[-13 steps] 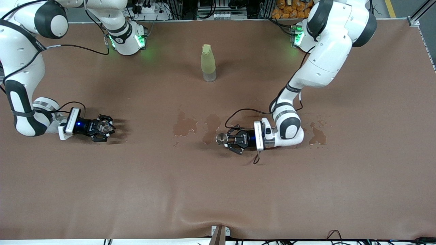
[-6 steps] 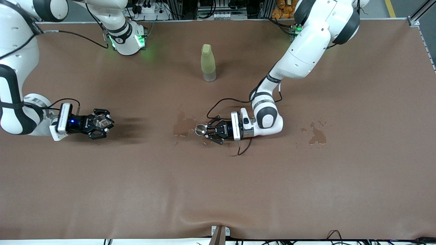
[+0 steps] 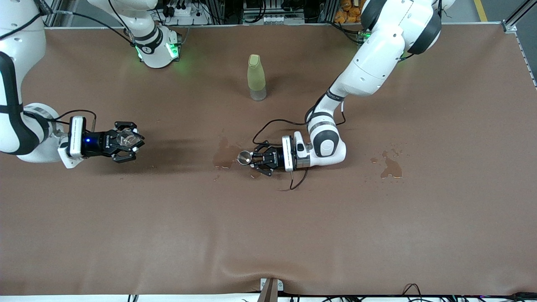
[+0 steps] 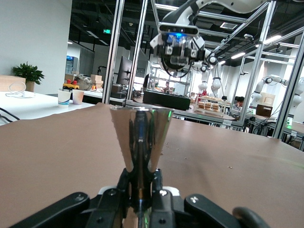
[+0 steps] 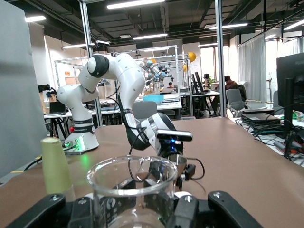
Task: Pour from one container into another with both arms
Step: 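Lift the jigger and glass cup, bringing both grippers together mid-table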
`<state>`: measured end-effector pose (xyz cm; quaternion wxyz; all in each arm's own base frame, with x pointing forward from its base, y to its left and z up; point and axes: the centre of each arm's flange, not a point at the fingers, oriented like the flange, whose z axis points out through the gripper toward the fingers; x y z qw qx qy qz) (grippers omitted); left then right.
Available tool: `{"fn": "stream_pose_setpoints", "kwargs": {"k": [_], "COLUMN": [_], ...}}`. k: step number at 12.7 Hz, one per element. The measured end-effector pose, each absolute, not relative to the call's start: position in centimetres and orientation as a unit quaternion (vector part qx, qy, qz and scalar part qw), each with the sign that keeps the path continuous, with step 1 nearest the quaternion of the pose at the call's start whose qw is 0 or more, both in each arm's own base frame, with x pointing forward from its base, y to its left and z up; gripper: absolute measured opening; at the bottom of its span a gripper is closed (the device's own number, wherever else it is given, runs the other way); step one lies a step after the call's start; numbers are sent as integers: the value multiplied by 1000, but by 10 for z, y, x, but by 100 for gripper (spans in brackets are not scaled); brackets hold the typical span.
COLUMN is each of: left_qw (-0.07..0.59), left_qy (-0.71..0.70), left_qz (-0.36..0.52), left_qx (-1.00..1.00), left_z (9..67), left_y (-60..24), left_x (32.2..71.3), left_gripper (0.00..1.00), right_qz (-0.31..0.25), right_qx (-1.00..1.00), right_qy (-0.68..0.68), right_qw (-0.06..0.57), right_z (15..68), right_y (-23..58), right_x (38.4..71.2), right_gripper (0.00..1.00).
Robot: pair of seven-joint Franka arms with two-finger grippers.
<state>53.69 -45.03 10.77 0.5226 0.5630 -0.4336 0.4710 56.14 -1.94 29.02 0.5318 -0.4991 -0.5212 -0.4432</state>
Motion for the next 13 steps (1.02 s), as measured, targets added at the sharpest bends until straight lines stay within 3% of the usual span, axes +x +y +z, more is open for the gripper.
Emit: {"fn": "stream_pose_setpoints", "kwargs": {"k": [6, 13], "left_qw": [519, 513], "left_qy": [-441, -440], "left_qz": [462, 493], "left_qx": [568, 548], "left_z": [104, 117], "left_y": [-462, -495], "left_x": [526, 516], "left_gripper": [21, 21], "right_qz": [-455, -469], "right_qx": [-521, -543], "right_qy": [-497, -458], "right_qw": [524, 525], "right_z": [310, 296], "right_y": [60, 147], "right_x": [566, 559], "right_gripper": [17, 17]}}
